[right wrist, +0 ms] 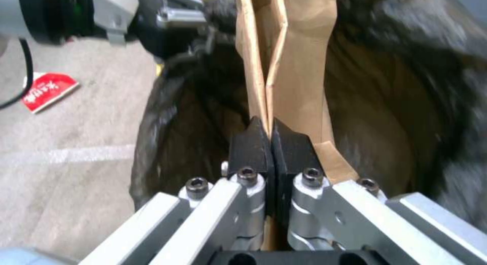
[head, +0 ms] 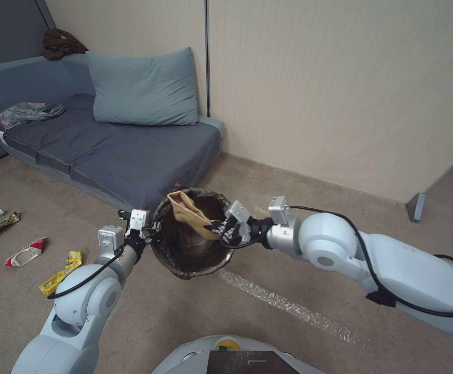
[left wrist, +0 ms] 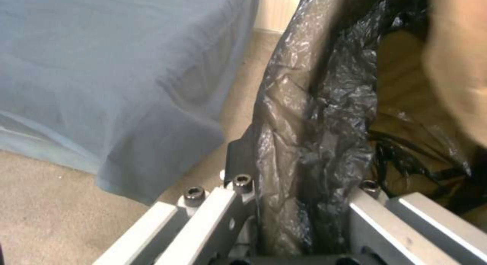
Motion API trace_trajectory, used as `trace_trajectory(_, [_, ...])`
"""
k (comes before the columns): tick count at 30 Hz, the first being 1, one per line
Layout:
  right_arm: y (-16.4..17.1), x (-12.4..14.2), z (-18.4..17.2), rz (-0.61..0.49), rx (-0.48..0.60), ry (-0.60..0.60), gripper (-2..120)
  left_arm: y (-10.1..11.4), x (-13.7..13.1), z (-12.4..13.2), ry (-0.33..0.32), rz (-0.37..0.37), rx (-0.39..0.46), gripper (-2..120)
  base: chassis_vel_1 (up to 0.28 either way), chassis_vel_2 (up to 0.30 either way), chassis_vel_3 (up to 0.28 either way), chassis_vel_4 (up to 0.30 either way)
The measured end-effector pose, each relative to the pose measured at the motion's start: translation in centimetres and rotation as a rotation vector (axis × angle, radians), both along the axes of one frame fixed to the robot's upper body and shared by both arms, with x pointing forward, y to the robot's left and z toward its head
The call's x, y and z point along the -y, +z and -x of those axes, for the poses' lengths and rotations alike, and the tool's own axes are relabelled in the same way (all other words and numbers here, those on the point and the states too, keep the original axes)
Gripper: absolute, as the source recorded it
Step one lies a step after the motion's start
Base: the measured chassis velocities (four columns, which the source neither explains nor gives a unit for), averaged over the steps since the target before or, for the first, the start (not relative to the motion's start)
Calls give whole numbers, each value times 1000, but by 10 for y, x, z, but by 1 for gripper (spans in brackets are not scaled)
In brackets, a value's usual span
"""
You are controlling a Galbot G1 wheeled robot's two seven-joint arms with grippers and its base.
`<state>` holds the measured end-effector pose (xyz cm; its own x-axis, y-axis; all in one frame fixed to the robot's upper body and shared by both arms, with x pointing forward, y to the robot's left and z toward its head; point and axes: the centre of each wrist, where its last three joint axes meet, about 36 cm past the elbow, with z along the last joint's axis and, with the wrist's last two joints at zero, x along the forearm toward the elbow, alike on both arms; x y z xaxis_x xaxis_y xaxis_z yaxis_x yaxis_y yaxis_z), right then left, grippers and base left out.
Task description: Pick up the trash bin, then pick up the garbage from the floor and place it into the trash bin.
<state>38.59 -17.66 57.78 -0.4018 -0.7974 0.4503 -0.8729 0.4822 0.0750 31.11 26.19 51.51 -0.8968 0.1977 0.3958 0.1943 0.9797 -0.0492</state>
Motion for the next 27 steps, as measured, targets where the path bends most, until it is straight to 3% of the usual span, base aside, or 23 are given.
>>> trace_trajectory(4, [0, -24, -15, -16, -6, 39, 0, 1, -1, 0, 3, -2, 4, 0, 0, 0, 0, 0])
trace_trajectory(10, [0, -36, -22, -41, -35, 25, 6, 2, -3, 0, 8, -7, 7, 0, 0, 0, 0, 0])
trace_trajectory(13, [-4, -38, -29, -46, -43, -5, 22, 4, -4, -1, 10, -10, 13, 0, 0, 0, 0, 0])
trace_trajectory(15, [-5, -38, -30, -46, -45, -10, 25, 4, -4, -2, 11, -8, 15, 0, 0, 0, 0, 0])
trace_trajectory(18, [-9, -35, -31, -47, -52, -37, 41, 5, -3, -3, 7, -2, 19, 0, 0, 0, 0, 0])
trace_trajectory(20, [-9, -35, -31, -46, -53, -42, 43, 5, -3, -4, 7, -1, 19, 0, 0, 0, 0, 0])
trace_trajectory(22, [-10, -32, -31, -43, -55, -54, 55, 5, -3, -5, 6, -2, 22, 0, 0, 0, 0, 0])
trace_trajectory(27, [-9, -29, -31, -43, -56, -63, 69, 6, -4, -6, 3, -1, 23, 0, 0, 0, 0, 0])
